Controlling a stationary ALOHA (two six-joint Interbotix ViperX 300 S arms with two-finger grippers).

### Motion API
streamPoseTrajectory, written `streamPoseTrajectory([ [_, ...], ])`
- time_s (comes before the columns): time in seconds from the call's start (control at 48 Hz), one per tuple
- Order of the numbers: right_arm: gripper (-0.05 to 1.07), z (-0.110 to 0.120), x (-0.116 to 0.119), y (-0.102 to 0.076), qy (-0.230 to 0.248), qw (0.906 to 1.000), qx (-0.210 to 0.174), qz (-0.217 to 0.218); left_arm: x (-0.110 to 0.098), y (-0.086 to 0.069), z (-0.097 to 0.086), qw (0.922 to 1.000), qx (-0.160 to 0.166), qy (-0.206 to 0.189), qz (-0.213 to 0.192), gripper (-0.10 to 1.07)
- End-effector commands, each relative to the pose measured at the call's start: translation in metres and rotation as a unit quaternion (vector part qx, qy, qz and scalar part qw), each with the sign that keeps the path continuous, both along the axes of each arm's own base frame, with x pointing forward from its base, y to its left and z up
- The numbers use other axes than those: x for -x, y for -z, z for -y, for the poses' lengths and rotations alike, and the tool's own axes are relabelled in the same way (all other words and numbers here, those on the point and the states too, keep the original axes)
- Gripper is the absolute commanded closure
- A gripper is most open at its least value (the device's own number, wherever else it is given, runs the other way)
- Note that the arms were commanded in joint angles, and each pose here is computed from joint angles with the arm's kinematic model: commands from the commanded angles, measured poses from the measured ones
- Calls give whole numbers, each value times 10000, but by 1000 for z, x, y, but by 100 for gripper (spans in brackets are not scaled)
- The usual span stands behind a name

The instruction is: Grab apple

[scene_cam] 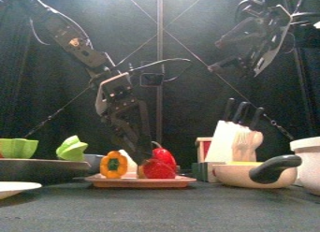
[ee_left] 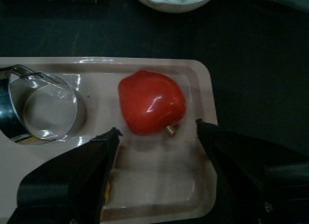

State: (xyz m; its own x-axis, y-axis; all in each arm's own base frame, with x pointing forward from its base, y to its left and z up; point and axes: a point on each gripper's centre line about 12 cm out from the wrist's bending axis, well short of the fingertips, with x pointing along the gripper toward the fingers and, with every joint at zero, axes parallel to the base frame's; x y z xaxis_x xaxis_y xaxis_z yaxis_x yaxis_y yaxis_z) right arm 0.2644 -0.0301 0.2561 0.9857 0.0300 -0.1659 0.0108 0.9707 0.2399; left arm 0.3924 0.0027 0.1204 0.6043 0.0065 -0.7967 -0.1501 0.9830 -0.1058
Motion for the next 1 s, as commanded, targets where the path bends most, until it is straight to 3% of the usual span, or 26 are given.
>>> streamPoseTrajectory([
  [0.0,4,1,-2,-10,-5,9999,18,147,-4,-18,-1,9996,-12,4,268,-3],
  [0.146,4,2,-3,-13,63,9998,-97,184,-2,-33,-1,9989,-48,27,467,-3],
  [0.417,4,12,-9,-31,531,9914,-1048,577,14,-72,-18,9926,-201,-80,1195,-3],
  [0.583,4,20,-19,-38,790,9818,-1573,719,33,-97,-49,9793,-220,-580,1924,-3],
  [0.75,4,26,-35,-28,852,9825,-1578,500,53,-109,-75,9614,-364,-957,2553,-3],
  [0.979,4,31,-62,-18,893,9817,-1661,248,70,-126,-78,9523,-913,-608,2848,-2],
])
